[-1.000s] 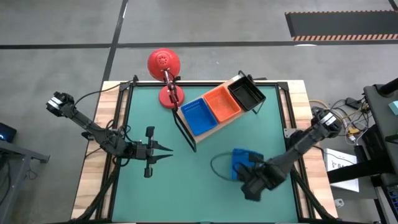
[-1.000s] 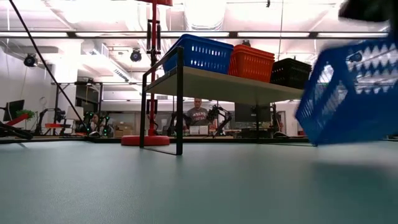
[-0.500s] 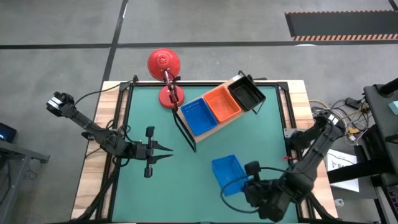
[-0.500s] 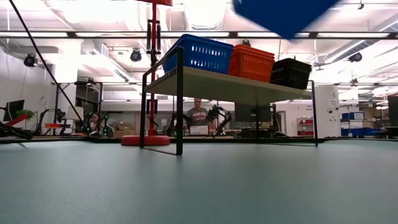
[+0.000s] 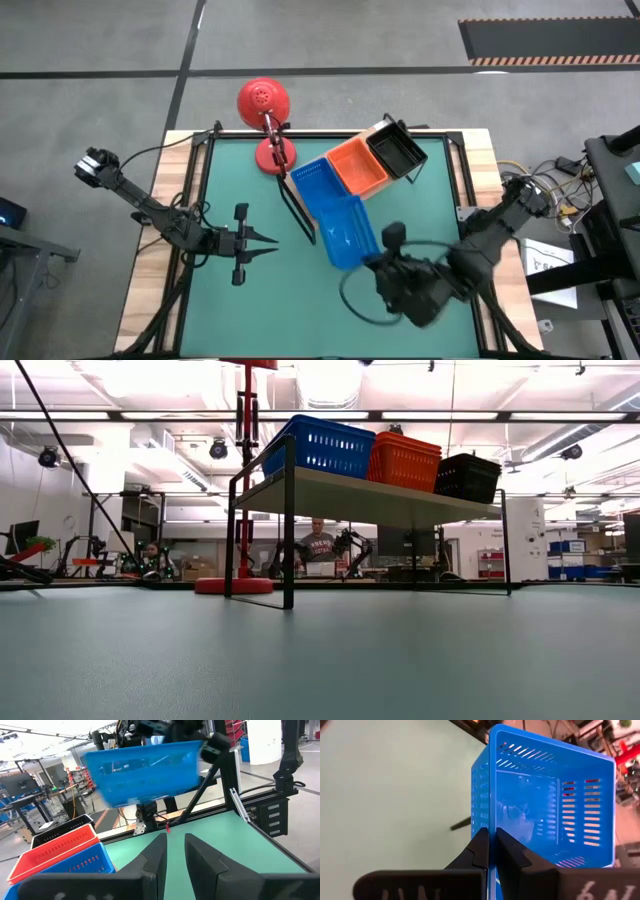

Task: Stack baskets on shelf by color
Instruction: Stack the blue basket on top of the blue baskets on the shelf

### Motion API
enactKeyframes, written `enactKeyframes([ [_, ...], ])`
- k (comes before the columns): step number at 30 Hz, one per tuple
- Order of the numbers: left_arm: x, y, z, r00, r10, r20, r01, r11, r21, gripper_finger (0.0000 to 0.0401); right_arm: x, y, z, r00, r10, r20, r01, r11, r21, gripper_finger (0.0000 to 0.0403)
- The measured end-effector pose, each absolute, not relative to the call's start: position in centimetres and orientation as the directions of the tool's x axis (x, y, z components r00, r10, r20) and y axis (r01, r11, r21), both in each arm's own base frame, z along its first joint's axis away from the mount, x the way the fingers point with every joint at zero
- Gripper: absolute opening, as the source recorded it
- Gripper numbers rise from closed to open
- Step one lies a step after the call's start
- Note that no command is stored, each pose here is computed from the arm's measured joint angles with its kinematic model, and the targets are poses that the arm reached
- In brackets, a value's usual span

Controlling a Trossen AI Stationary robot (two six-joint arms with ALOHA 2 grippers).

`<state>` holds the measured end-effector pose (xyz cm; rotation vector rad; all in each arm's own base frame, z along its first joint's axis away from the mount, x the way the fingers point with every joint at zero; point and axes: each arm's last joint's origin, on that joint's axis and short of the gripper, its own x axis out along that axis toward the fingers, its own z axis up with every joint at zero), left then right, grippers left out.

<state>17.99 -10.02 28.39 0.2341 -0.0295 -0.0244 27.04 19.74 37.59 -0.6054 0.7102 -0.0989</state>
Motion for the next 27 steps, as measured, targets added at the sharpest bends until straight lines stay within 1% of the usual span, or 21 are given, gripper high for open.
enactKeyframes([
  [7, 18.0, -10.0, 28.4, 0.999, -0.028, 0.026, 0.021, 0.972, 0.232, 0.0051, 30.1, 15.0, 38.5, 0.713, -0.264, -0.65, -0.163, 0.839, -0.519, 0.0009],
  [14, 18.0, -10.0, 28.4, 0.999, -0.028, 0.026, 0.021, 0.972, 0.233, 0.0051, 32.2, 10.2, 39.4, 0.688, -0.22, -0.691, -0.209, 0.852, -0.48, 0.0009],
  [23, 18.0, -10.0, 28.4, 0.999, -0.028, 0.025, 0.021, 0.967, 0.254, 0.0051, 33.5, 5.2, 39.1, 0.651, -0.196, -0.733, -0.266, 0.846, -0.463, 0.0009],
  [27, 18.0, -10.0, 28.4, 0.999, -0.028, 0.025, 0.02, 0.967, 0.254, 0.0051, 33.7, 3.7, 39.1, 0.643, -0.21, -0.737, -0.26, 0.845, -0.467, 0.0009],
])
